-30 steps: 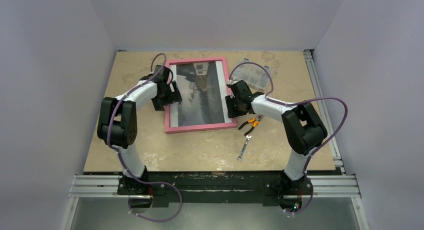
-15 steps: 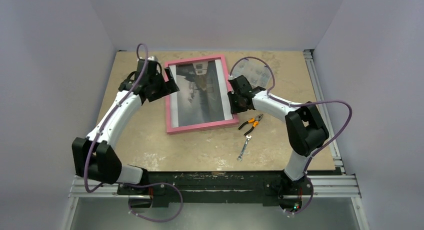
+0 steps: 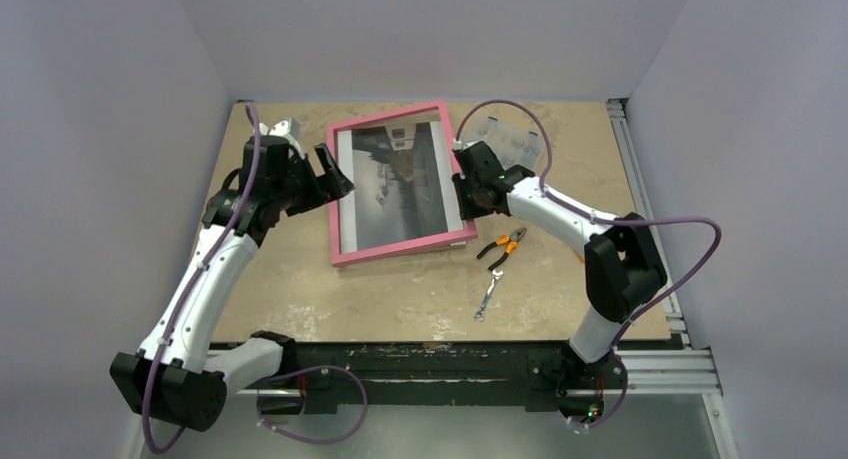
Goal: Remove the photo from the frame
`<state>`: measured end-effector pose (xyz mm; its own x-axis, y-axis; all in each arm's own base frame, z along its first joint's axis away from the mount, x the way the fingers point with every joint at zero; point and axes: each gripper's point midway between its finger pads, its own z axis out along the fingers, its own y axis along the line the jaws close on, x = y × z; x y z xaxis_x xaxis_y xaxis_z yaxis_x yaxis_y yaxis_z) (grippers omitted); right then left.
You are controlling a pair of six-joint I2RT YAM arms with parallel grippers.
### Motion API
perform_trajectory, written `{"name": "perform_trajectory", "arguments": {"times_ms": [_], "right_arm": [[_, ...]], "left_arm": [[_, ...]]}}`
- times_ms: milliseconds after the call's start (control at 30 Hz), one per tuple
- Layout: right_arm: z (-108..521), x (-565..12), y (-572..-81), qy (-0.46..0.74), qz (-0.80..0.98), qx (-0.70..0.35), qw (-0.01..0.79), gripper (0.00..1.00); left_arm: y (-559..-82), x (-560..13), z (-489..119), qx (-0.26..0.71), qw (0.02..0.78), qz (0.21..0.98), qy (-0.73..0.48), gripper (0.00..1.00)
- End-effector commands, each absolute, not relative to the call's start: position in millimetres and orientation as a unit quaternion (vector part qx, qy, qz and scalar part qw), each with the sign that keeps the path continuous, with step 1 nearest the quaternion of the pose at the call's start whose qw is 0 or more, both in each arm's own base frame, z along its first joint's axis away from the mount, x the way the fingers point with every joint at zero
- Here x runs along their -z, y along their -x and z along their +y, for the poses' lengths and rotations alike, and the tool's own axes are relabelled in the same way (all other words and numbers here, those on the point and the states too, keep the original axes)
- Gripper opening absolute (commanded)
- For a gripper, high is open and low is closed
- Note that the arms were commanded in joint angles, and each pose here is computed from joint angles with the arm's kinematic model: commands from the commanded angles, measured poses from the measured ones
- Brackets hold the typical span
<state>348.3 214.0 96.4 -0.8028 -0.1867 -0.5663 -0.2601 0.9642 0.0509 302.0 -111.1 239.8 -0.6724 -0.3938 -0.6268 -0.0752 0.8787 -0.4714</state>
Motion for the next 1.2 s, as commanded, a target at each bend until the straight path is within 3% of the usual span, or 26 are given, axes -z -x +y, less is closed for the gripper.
{"name": "perform_trajectory", "arguments": {"times_ms": [0, 267, 567, 1167], "right_arm": [[259, -151, -349, 0.147, 0.917, -0.095, 0.359, 0.0], [326, -163, -340, 0.093, 0.902, -0.122, 0.403, 0.0], [433, -154, -312, 0.048, 0.898, -0.185, 0.397, 0.0], [525, -120, -270, 0.044, 0.895, -0.239, 0.374, 0.0]], "left_arm": [[-285, -271, -113, 0.234, 0.417, 0.871, 0.116, 0.87], [-249, -306, -113, 0.277, 0.451, 0.841, 0.114, 0.87], [-218, -311, -105, 0.275, 0.468, 0.834, 0.103, 0.87], [-187, -315, -100, 0.284, 0.485, 0.823, 0.081, 0.89]]}}
